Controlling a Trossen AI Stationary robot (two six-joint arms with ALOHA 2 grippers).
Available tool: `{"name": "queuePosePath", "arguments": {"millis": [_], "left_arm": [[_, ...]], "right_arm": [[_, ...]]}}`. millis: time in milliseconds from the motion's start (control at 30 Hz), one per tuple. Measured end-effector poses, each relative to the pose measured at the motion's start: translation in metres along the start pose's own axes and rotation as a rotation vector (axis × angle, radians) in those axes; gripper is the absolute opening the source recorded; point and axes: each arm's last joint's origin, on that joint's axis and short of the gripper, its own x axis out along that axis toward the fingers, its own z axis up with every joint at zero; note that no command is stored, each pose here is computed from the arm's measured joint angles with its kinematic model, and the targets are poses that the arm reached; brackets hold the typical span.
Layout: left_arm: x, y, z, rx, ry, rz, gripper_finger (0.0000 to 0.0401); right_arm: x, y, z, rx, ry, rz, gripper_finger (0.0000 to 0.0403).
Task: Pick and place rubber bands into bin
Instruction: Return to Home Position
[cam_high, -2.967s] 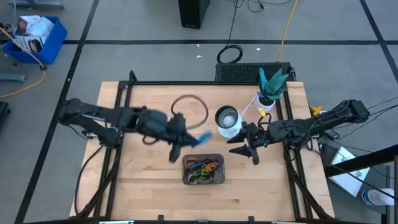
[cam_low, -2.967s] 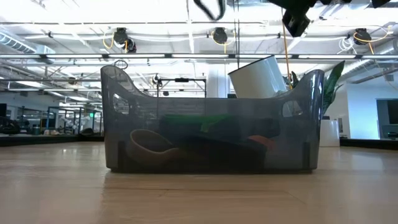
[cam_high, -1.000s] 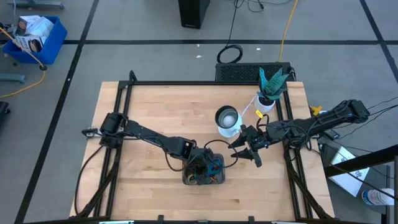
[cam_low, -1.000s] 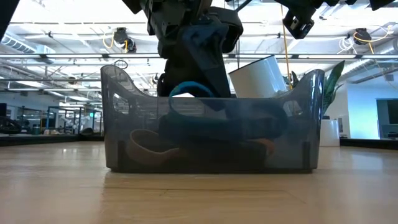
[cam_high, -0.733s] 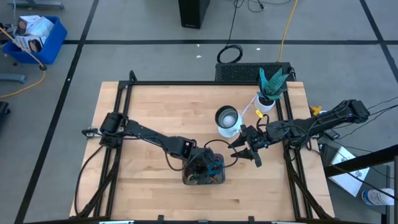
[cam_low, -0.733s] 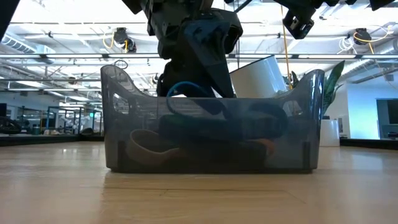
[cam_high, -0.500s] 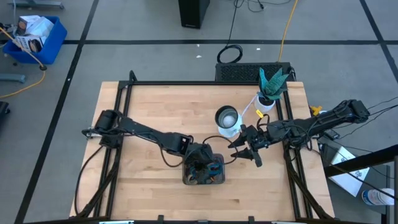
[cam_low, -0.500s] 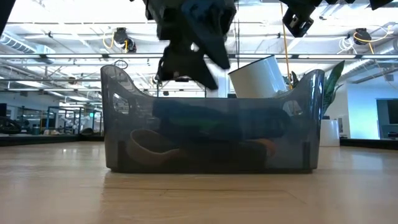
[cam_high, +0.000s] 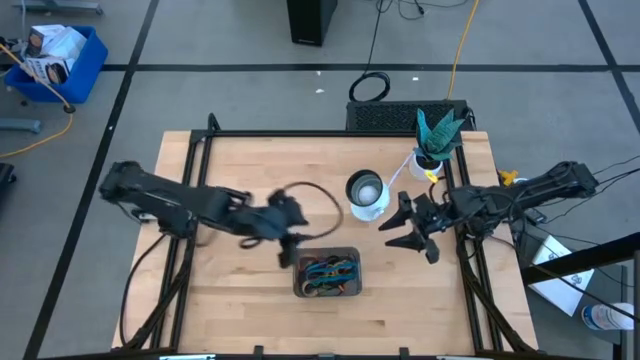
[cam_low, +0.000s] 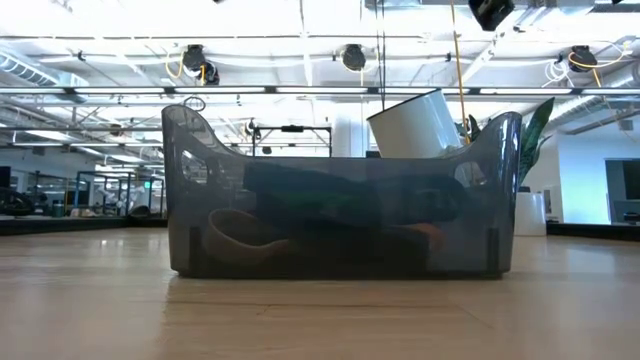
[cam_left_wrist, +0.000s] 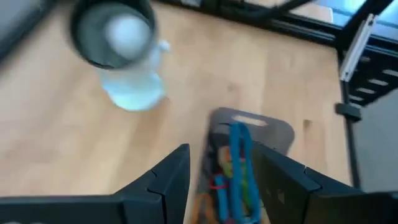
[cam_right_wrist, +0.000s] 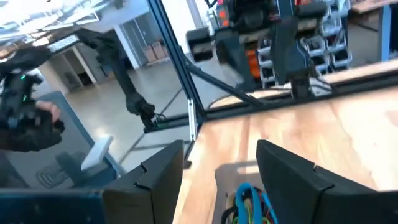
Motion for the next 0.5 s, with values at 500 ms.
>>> {"name": "queuePosePath", "arguments": {"millis": [500], "left_arm": [[-0.118,0.064,-0.077,0.083,-0.406,-0.147,0.0175]], "right_arm": [[-0.029,0.003,0.0,-0.232,0.026,0.003,0.0196]]}}
